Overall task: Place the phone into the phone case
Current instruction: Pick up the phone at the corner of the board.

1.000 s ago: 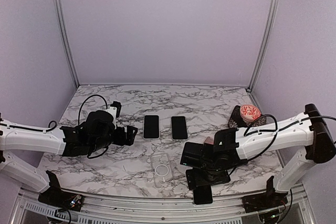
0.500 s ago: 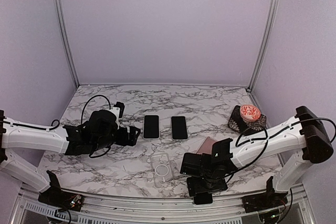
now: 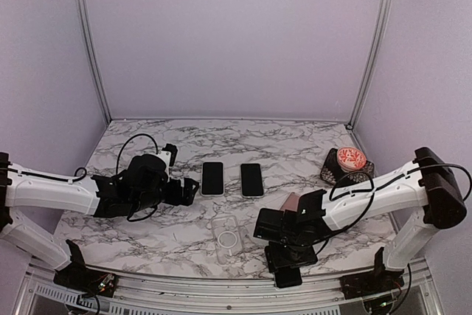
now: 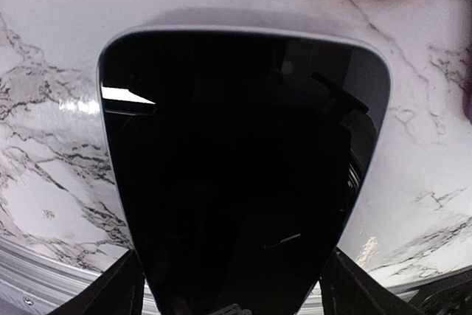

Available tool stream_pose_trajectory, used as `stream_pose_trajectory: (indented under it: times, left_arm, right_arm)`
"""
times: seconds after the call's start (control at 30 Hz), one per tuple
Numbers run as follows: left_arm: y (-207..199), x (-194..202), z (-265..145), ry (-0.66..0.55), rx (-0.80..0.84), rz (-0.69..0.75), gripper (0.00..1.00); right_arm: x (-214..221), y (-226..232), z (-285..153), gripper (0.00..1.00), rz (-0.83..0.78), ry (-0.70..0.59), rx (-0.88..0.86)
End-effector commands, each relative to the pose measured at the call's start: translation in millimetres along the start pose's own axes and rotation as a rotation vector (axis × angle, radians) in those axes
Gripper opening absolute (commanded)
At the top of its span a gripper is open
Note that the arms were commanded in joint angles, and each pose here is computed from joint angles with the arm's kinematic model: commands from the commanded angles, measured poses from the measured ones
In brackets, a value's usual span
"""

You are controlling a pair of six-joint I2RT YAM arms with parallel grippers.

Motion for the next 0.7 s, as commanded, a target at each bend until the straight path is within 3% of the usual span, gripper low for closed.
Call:
stream_pose_trajectory:
  times: [0.0,0.17,0.33,0.53,0.67]
  left_arm:
    - [-1.1,-8.0,2.2,-0.013,-0.003,0.010,0.99]
    - [-0.3,-7.5,2.7,-0.012,-0.009,0.020,0.99]
    - [0.1,-5.7,3.2,-0.007,-0.012,0.023,0.99]
    - [1.4,2.1,6.3,0.014,-0.020,0.022,0.99]
    - [2.8,17.3,7.5,0.045,-0.009,-0.007,0.99]
  right_arm:
    - [-8.6,6.9,19.4,0.75,-0.042,-0.016,0.018]
    - [-8.8,7.0,18.3,0.54,-0.056,-0.017,0.051]
    - [-9.4,24.7,0.5,0.49,-0.113,-0.038,0.032]
    - [-15.4,60.9,-43.7,0.39,-0.151,-0.226,-0.034]
    - [-27.3,81.6,-68.0,0.37,-0.115,-0.362,-0.170]
Point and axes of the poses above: each gripper's point midway between its finger pads, its own z axis out along the fingers, its own y axis along the line the jaws close on, x = y × z, the point moved 6 cm from there along -z, back along the fingers, and after that the axes turned 13 degrees about z, right-handed, at the moved point
